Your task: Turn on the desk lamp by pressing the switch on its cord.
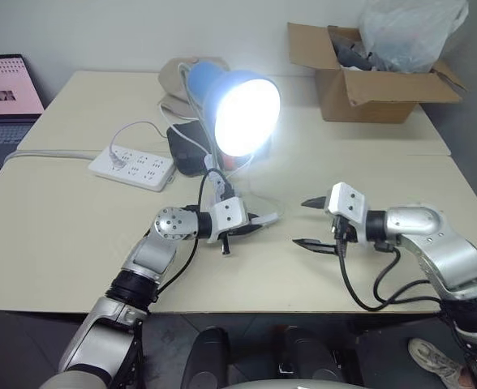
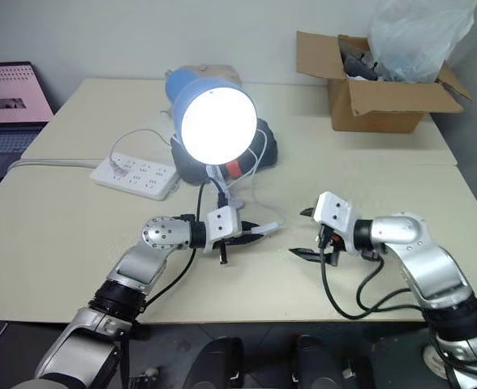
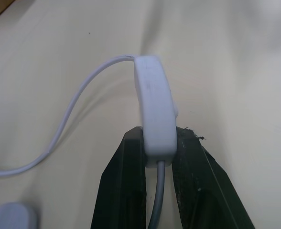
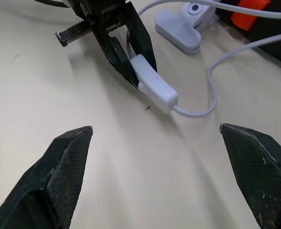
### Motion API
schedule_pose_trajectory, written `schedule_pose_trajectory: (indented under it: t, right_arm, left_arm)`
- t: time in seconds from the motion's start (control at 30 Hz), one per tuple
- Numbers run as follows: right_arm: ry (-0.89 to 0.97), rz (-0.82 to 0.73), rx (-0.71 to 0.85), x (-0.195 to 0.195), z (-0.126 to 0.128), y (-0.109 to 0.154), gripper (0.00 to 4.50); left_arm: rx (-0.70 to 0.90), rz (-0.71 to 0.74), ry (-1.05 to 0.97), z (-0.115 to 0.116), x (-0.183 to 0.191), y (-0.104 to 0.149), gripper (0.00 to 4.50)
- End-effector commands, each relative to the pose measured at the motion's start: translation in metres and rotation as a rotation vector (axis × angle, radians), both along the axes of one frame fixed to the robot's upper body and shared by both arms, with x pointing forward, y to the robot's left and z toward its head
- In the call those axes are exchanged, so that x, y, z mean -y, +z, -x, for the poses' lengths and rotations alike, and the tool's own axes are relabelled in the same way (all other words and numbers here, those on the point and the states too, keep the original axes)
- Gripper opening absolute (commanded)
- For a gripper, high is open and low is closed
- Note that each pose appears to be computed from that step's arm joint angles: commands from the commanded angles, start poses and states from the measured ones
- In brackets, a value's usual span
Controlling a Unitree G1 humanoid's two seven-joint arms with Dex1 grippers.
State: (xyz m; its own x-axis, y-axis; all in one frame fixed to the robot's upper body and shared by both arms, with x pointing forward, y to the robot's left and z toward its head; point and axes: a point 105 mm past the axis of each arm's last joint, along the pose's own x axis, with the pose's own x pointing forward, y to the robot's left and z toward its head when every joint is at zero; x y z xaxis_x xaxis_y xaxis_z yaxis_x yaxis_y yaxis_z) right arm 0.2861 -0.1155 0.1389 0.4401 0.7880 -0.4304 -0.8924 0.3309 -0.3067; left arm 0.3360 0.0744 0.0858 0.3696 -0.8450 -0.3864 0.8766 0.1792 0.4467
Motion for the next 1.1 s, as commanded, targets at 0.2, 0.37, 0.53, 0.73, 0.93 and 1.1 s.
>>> schedule_pose_trajectory:
  t: [0.2,0.37,0.53,0.73,0.93,1.1]
  right_arm:
    - [-0.092,-0.036,0.053,0.002,0.004,0.007,4.5]
    - [-0.12,-0.025,0.057,0.009,0.004,0.004,4.5]
    - [-0.125,-0.033,0.075,0.015,0.003,0.006,4.5]
    - [-0.125,-0.062,0.144,0.032,0.003,0.019,4.5]
    - [-0.07,-0.103,0.174,0.051,0.015,0.036,4.5]
    - [-0.022,-0.085,0.153,0.051,0.017,0.035,4.5]
  left_arm:
    - [0.018,0.007,-0.055,0.0,0.002,0.008,2.23]
    - [0.046,0.069,-0.057,0.005,-0.006,0.027,3.39]
    - [0.057,0.116,0.005,0.018,-0.03,0.046,4.12]
    - [0.122,0.223,0.248,0.029,-0.069,0.071,4.12]
    - [0.054,0.277,0.408,0.05,-0.105,0.077,4.12]
    - [0.001,0.333,0.381,0.06,-0.1,0.077,4.12]
